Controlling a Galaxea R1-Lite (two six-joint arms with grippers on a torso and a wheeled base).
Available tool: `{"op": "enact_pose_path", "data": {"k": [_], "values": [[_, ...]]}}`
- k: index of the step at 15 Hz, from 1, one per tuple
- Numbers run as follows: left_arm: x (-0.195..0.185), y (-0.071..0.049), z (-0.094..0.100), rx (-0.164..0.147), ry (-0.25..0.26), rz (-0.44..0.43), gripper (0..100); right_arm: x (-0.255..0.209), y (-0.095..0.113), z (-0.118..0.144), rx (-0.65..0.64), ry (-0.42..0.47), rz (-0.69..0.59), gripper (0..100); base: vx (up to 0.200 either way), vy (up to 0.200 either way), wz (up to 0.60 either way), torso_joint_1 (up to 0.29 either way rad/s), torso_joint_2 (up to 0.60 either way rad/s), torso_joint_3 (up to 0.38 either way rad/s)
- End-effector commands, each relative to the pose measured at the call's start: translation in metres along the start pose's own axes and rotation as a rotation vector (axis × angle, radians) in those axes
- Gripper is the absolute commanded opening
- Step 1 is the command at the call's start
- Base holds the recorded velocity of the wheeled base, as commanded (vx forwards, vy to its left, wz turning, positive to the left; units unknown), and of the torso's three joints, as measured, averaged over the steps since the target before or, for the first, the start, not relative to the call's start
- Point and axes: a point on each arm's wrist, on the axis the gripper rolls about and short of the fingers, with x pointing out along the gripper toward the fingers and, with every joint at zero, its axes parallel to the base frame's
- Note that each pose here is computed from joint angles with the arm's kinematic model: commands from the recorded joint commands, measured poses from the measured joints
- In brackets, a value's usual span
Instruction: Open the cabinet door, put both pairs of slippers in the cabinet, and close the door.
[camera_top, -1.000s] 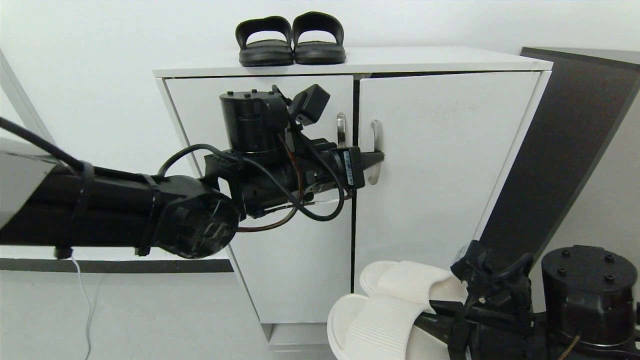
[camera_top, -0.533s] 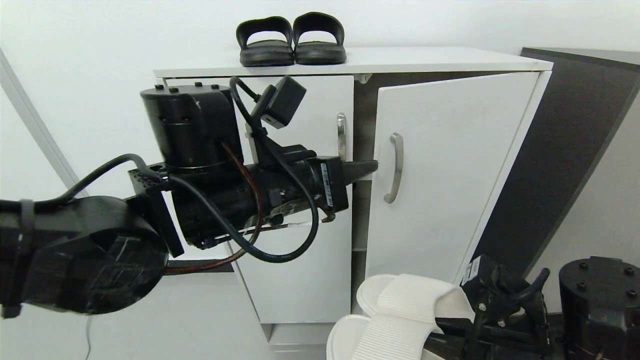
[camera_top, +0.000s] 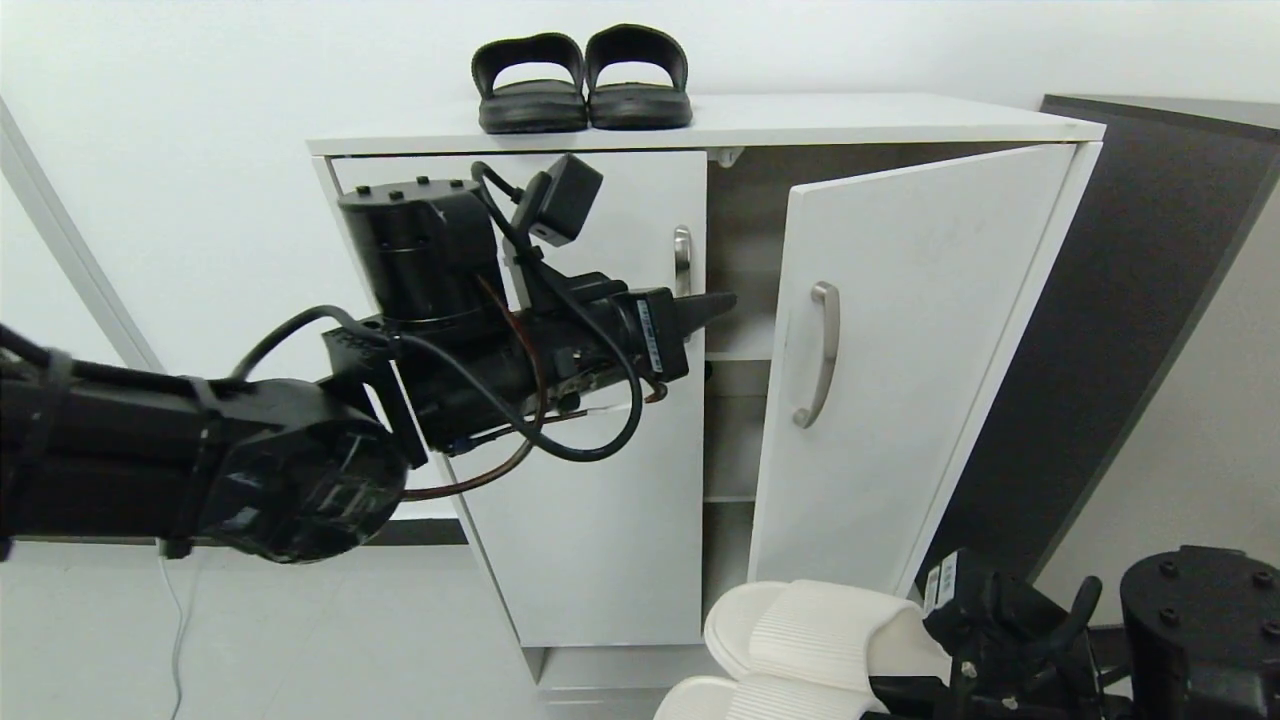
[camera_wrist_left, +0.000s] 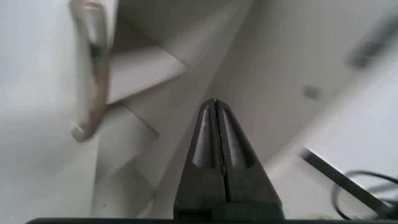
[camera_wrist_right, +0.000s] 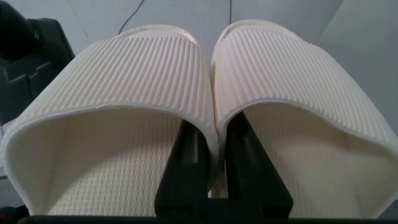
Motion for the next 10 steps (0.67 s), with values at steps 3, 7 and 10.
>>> {"op": "enact_pose_path", "data": {"k": [3,7,10], "values": [[0.035,0.021,-0.022,-0.012,0.029,0.01,0,0.001,0.005,-0.005,-0.006,0.02,0.021,0,0.0,0.0,0.0,0.0,0.0,0.0],[0.043,0.017,-0.024,-0.017,0.025,-0.004,0,0.002,0.007,-0.006,-0.01,0.03,0.031,0,-0.15,0.0,0.0,0.004,0.0,0.002],[0.041,-0.021,-0.031,-0.018,0.052,-0.087,0,0.002,0.014,-0.009,-0.023,0.04,0.056,0,-0.2,0.0,0.0,0.001,0.0,0.001]]}}
